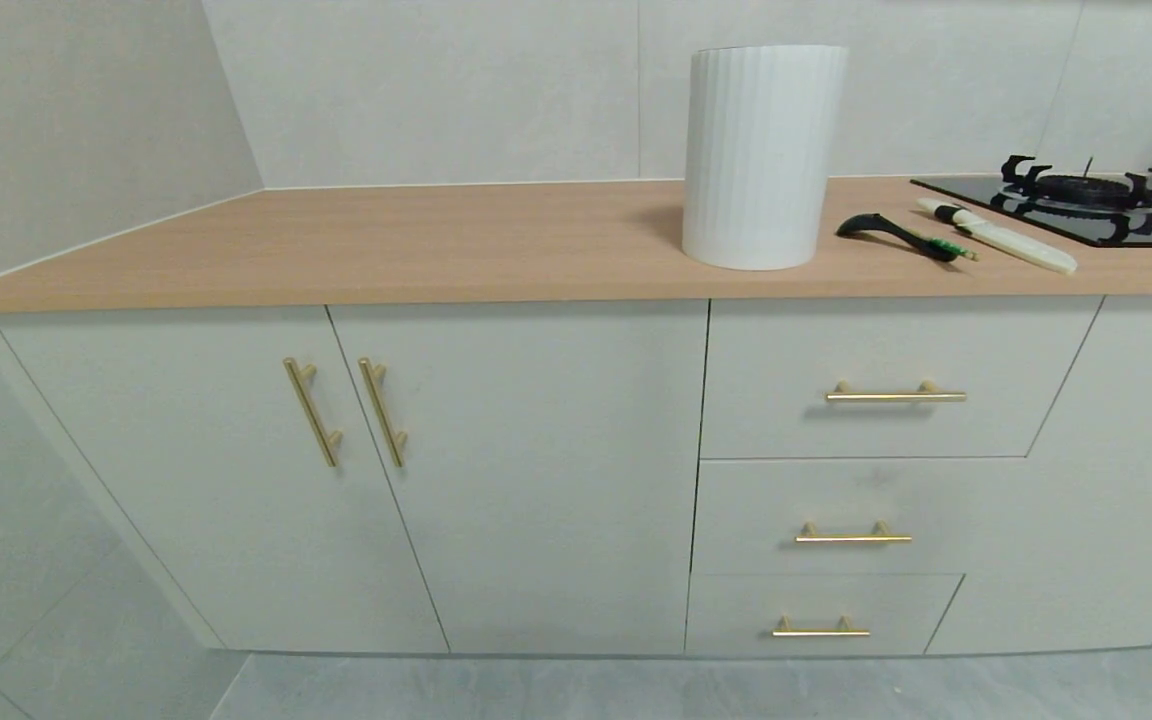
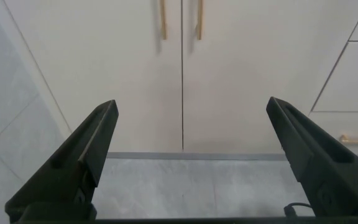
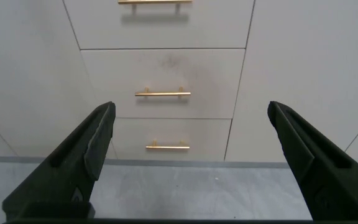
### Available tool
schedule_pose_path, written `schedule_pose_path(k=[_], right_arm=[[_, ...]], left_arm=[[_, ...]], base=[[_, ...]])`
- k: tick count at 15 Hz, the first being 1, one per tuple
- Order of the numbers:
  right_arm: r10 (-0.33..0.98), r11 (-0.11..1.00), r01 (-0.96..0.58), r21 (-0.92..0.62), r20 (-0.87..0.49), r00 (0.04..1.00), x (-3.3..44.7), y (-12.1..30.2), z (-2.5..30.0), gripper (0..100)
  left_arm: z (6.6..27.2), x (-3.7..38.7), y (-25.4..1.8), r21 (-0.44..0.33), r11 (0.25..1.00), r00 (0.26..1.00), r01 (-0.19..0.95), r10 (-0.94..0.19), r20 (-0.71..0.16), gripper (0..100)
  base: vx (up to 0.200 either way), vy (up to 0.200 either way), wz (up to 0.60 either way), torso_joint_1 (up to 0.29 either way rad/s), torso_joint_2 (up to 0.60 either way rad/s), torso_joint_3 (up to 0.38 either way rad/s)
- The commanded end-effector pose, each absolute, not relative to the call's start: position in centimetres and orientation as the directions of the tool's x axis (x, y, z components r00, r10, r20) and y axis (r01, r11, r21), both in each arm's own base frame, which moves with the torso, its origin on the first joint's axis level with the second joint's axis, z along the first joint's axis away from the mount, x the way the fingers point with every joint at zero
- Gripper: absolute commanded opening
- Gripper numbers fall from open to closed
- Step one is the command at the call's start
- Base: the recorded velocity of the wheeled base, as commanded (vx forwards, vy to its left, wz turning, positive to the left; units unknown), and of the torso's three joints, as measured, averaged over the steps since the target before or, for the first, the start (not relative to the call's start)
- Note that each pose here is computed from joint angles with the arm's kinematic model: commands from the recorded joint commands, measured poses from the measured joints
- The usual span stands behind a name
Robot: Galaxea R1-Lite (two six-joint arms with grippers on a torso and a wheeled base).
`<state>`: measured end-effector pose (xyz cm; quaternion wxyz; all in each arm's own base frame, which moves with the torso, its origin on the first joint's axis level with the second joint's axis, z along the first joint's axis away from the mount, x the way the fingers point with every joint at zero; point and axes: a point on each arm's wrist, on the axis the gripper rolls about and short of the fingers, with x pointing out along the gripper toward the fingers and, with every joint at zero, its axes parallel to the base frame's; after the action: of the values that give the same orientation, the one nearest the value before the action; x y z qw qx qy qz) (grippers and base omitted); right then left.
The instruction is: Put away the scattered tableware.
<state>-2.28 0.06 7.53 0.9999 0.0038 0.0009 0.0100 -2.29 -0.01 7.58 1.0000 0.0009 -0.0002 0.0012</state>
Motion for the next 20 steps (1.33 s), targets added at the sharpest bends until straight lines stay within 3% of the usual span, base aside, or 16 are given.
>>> schedule_pose_path(k=[1,12,14,20], right_arm=[[0.02,1.0,-0.02,0.008,-0.003,1.0,-2.3,0.1,7.5,100],[0.025,1.0,-0.024,-0.009,0.011,1.0,-2.3,0.1,7.8,100],[0.058,0.996,-0.066,0.052,0.133,0.989,-3.5,0.1,12.2,100],[0.294,0.956,-0.276,0.104,-0.292,0.91,1.7,0.6,13.9,100]], left_arm=[[7.6,-2.3,0.0,0.002,1.0,1.0,-0.003,0.003,-0.002,100],[7.6,-2.3,0.0,0.002,1.0,1.0,-0.003,0.003,-0.002,100],[7.6,-2.3,0.0,0.002,1.0,1.0,-0.003,0.003,-0.002,100],[7.6,-2.3,0.0,0.002,1.0,1.0,-0.003,0.003,-0.002,100]], base=[[0.0,0.0,0.0,0.0,0.0,0.0],[0.0,0.0,0.0,0.0,0.0,0.0],[0.0,0.0,0.0,0.0,0.0,0.0],[0.0,0.0,0.0,0.0,0.0,0.0]])
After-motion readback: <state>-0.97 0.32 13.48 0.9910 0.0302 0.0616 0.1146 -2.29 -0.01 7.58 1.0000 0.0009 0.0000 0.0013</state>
